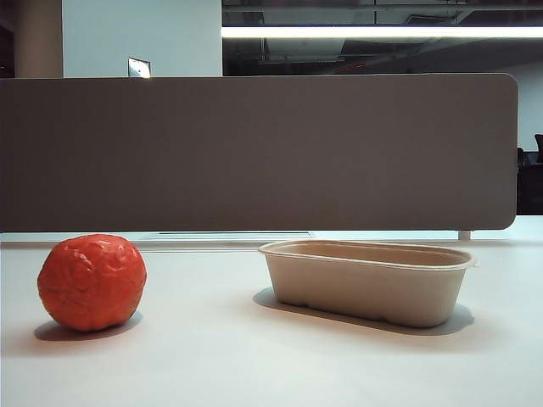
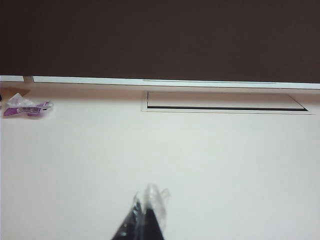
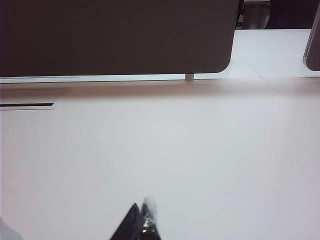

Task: Pick up the orange and place it into the paper lunchbox.

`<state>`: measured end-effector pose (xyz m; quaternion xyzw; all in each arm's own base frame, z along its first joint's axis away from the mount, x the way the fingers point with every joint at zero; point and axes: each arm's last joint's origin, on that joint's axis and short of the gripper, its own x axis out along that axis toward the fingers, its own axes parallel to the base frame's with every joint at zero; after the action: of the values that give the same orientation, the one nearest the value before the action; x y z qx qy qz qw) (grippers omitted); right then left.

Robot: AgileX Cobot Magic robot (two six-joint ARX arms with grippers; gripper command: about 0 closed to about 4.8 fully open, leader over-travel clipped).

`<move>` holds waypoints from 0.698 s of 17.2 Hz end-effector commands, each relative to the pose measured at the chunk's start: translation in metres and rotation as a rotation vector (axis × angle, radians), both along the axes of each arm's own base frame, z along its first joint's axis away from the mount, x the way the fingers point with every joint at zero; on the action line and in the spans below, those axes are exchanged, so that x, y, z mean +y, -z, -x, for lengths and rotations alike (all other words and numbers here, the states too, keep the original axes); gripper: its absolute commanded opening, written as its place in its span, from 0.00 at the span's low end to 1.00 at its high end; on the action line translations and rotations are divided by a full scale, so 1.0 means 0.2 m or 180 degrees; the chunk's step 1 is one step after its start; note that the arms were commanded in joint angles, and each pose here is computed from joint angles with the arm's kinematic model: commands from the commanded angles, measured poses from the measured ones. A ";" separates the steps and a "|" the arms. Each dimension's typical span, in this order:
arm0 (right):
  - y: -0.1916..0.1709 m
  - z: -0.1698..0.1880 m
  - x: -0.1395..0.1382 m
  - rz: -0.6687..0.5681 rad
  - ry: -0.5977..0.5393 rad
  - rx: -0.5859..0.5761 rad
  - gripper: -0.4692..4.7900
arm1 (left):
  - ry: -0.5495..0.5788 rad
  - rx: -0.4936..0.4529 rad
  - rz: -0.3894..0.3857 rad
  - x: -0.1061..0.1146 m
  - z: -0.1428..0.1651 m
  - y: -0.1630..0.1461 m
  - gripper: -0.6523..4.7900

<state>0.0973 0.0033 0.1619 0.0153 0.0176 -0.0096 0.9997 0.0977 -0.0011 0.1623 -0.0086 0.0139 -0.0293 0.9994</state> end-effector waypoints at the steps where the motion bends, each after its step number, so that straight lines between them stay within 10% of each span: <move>1: -0.02 0.00 0.00 -0.0008 -0.0022 -0.0075 0.08 | 0.0000 -0.0055 -0.0003 0.00 0.00 -0.01 0.11; 12: -0.49 0.13 -0.01 -0.0176 -0.0006 -0.0751 0.08 | -0.0147 -0.0411 0.0419 0.01 0.08 -0.33 0.11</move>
<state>0.0742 0.0019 0.2466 0.0408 -0.0979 -0.0065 0.9943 0.0839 0.0000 0.2195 -0.0680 -0.0583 -0.0126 0.9959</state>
